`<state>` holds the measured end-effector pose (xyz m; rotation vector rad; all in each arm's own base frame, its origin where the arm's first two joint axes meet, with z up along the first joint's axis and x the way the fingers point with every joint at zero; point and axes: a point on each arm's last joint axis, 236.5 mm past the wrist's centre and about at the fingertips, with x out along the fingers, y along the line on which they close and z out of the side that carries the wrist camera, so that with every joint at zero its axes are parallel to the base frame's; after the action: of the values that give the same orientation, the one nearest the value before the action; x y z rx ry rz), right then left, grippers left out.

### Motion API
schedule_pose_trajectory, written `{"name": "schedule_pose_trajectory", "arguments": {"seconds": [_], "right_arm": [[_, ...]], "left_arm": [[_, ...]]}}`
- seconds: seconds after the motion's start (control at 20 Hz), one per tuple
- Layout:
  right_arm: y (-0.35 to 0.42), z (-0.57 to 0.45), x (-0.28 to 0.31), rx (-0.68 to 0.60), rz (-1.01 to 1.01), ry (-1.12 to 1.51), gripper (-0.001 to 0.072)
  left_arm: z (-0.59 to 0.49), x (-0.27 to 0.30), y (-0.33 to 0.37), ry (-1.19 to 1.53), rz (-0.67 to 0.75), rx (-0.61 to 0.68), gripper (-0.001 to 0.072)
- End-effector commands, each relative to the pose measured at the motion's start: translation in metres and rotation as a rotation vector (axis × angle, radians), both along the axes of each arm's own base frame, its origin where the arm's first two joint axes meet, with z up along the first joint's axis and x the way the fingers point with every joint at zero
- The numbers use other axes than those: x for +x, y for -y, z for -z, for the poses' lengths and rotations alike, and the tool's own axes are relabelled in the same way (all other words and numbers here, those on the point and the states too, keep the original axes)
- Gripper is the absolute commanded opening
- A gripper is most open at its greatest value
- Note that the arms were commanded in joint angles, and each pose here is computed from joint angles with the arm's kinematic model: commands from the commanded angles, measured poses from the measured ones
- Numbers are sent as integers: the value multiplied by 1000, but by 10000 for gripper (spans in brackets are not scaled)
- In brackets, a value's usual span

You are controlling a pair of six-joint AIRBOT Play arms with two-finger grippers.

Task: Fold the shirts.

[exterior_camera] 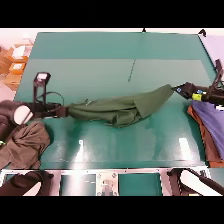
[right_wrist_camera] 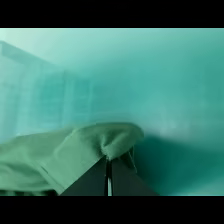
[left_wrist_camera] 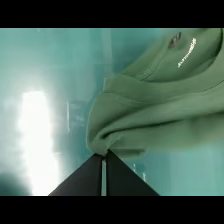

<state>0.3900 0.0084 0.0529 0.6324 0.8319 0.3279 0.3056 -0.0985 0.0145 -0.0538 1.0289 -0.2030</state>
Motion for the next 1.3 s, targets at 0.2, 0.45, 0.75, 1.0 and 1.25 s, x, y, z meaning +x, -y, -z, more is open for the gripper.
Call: {"name": "schedule_pose_trajectory", "arguments": {"seconds": [0.2,0.45,0.75,1.0,1.25], "right_arm": [[17,-37,6,172,23,-55,360],[-26,8,-71,187,2,-288,523],[-138,130,-139,235,8,-496,538],[-177,165,-125,130,-20,-505,390],[-193,163,-87,98,-36,-454,329]], "left_arm": [[29,16,9,51,14,-28,25],[42,25,10,51,30,-9,26],[40,28,11,65,27,-14,26],[41,27,11,60,27,-13,26],[42,26,10,52,29,-11,26]]}}
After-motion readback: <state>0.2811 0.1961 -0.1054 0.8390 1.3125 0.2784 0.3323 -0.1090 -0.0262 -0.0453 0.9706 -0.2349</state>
